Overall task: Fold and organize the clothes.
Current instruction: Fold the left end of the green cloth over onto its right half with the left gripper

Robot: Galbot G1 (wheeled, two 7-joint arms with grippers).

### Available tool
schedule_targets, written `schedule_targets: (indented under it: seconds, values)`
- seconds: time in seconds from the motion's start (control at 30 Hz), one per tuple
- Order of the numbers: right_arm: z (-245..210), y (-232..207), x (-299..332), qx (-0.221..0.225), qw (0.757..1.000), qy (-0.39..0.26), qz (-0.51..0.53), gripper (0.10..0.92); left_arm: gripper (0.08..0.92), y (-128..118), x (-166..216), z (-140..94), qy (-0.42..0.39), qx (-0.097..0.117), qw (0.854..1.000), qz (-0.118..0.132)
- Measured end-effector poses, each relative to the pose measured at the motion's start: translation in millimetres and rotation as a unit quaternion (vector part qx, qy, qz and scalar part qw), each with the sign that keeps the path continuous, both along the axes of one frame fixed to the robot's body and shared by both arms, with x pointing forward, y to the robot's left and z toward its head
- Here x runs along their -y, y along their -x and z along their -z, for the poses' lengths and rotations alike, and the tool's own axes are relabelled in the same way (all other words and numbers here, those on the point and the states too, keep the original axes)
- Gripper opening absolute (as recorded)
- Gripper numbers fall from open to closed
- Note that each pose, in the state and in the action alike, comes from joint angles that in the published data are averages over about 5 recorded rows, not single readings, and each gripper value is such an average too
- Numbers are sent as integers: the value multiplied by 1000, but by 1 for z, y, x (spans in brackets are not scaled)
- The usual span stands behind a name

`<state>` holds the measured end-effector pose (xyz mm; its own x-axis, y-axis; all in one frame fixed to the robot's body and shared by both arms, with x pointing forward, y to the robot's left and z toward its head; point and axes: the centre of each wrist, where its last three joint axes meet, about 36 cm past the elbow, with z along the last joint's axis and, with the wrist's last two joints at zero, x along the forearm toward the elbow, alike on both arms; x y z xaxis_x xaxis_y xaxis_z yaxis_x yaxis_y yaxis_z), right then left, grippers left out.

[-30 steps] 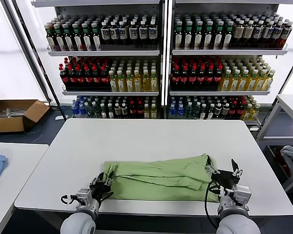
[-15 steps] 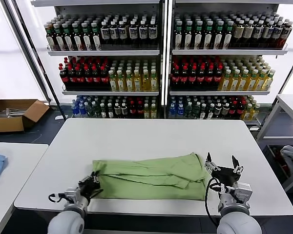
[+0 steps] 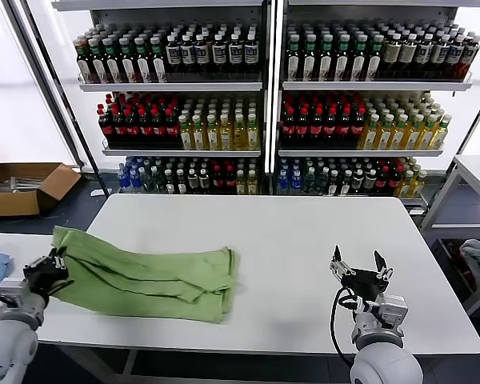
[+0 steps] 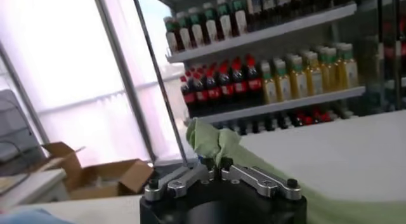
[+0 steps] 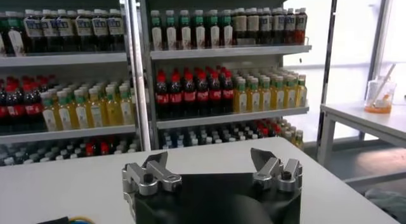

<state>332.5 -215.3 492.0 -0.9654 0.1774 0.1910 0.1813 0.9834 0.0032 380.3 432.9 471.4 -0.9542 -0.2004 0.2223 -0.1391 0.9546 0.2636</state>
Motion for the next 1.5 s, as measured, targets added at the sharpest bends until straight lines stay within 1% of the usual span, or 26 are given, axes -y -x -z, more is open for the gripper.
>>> schedule_targets:
  seconds: [0.1, 0.27, 0.63, 0.8, 0.97, 1.2, 1.33, 1.5]
  values:
    - [0, 2, 2, 1, 1000, 1, 1, 823, 105, 1, 6, -7, -4, 2, 1000, 8]
    - [-1, 7, 7, 2, 1000, 1, 7, 823, 105, 4, 41, -6, 11, -3, 999, 40]
    - [-1, 23, 15, -2, 1000, 2, 29, 823, 105, 8, 138, 23, 77, -38, 989, 122]
    - [0, 31, 17, -4, 999, 3, 38, 823, 105, 6, 171, 30, 100, -50, 982, 152]
    - [1, 38, 18, -7, 999, 4, 45, 823, 105, 2, 194, 35, 114, -57, 976, 178]
    - [2, 48, 19, -14, 999, 5, 48, 823, 105, -3, 217, 45, 126, -67, 969, 203]
    - [3, 50, 18, -18, 999, 6, 47, 823, 105, -7, 223, 55, 127, -73, 967, 208]
    - [5, 52, 16, -21, 999, 6, 44, 823, 105, -13, 231, 69, 133, -79, 966, 208]
